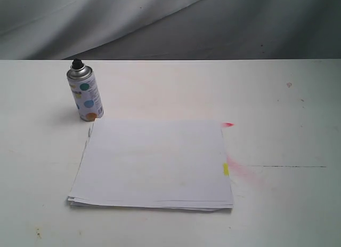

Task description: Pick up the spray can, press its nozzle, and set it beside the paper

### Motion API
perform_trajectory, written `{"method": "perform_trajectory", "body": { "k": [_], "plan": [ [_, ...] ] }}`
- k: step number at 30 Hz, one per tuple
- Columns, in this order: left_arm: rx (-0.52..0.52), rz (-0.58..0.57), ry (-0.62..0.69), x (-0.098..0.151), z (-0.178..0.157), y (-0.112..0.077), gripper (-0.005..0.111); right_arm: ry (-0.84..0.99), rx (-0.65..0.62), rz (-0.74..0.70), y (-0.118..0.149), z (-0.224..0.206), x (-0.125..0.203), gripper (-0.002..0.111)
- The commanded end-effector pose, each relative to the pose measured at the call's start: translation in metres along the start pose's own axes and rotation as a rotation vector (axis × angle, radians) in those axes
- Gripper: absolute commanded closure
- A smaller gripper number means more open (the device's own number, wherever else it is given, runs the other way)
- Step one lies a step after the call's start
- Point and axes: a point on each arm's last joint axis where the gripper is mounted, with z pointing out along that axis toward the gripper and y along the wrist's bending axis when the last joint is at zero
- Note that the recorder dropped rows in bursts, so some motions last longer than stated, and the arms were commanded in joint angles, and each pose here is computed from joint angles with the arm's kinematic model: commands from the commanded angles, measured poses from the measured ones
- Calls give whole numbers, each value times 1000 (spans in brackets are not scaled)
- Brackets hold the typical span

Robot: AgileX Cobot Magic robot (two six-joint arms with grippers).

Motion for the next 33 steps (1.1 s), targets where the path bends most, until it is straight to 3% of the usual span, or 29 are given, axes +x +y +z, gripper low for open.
{"method": "perform_trajectory", "body": {
  "k": [1, 4, 7, 12, 15, 18, 24, 33],
  "plan": [
    [97, 38, -78, 0, -41, -25, 89, 47, -15, 63, 29, -7, 59, 108],
    [125, 52, -103, 7, -57, -33, 107, 56, -54, 108, 47, -6, 98, 108],
    [137, 48, -92, 22, -64, -36, 106, -49, -8, 174, 50, 3, 128, 108],
    [132, 1, 6, 59, -60, -31, 107, -188, 221, 280, 22, 34, 175, 108],
    [77, -62, 102, 97, -57, -23, 107, -270, 465, 389, -9, 55, 212, 108],
    [15, -111, 166, 125, -58, -17, 107, -227, 569, 389, -20, 65, 235, 108],
    [-76, -289, 216, 161, -63, -10, 107, -195, 601, 394, -26, 69, 240, 108],
    [-75, -290, 230, 165, -64, -10, 107, -196, 598, 406, -26, 70, 240, 108]
  ]
}}
